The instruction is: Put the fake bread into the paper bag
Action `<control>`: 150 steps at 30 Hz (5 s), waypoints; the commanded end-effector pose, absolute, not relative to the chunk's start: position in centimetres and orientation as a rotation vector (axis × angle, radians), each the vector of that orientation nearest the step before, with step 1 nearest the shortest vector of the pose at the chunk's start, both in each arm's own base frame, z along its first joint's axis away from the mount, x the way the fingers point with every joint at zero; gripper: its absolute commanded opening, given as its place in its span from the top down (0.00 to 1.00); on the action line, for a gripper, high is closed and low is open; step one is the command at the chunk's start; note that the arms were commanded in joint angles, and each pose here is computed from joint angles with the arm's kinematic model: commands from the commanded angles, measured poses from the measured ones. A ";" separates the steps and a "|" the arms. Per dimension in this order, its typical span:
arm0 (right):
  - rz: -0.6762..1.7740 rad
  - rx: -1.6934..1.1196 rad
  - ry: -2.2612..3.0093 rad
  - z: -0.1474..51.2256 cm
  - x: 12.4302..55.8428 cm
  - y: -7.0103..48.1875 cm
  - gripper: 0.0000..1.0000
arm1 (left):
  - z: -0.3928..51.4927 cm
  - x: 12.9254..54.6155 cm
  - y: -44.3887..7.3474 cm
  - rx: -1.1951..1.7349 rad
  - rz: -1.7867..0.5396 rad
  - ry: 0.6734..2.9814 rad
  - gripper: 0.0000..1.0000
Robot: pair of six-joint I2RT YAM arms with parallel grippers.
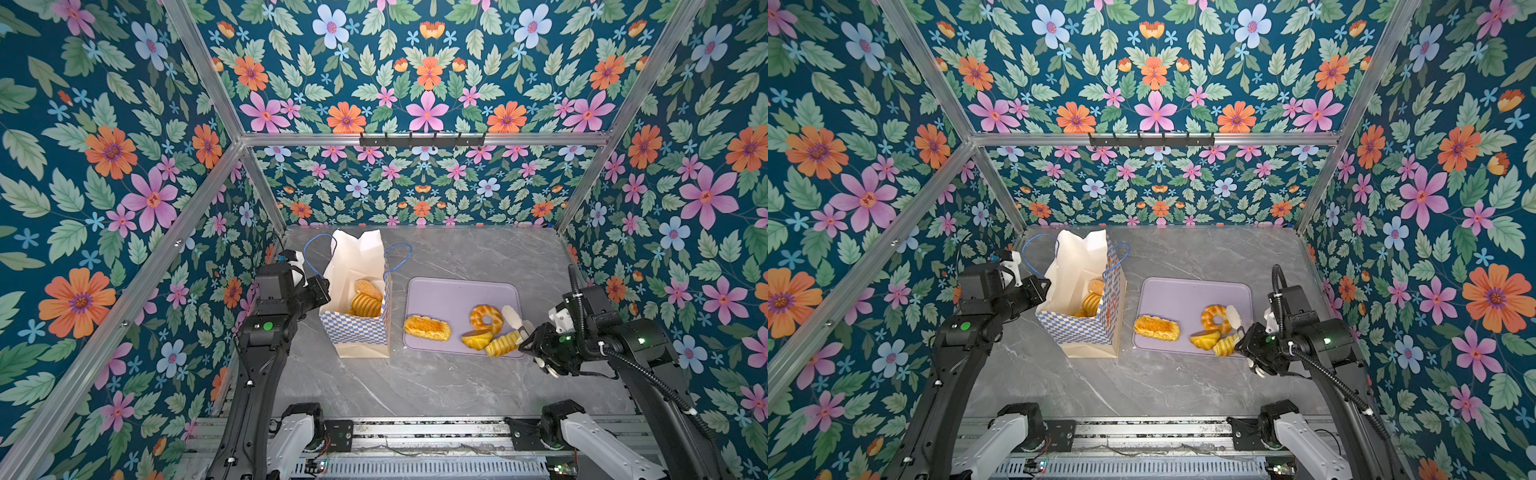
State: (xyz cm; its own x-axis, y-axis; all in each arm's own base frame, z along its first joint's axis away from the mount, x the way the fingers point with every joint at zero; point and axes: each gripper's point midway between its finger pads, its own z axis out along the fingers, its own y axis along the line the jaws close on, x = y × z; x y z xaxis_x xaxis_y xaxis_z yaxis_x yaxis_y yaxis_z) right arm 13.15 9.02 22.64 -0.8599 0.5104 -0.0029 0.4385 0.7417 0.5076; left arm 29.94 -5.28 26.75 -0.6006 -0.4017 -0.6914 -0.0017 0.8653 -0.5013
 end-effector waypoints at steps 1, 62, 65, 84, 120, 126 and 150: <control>0.966 0.827 2.800 22.7 12.8 10.3 0.56 | 27.1 30.2 -5.4 -0.269 -0.584 2.133 0.87; 0.956 1.366 2.752 18.1 13.4 8.0 0.56 | 25.6 30.5 -6.5 -0.240 -0.663 2.135 0.87; 0.958 1.376 2.749 17.5 13.8 8.0 0.56 | 25.5 30.5 -6.5 -0.241 -0.663 2.137 0.87; 0.966 1.394 2.703 15.0 16.3 7.7 0.59 | 25.7 30.5 -6.6 -0.248 -0.671 2.132 0.87; 0.881 1.282 2.525 19.6 18.1 6.0 0.72 | 26.5 30.5 -6.4 -0.240 -0.657 2.125 0.87; 0.861 1.214 2.449 20.6 19.4 5.3 0.73 | 26.7 30.4 -6.2 -0.250 -0.642 2.127 0.87; 0.851 0.638 2.289 27.8 24.6 9.1 0.74 | 26.8 30.3 -5.4 -0.319 -0.597 2.163 0.87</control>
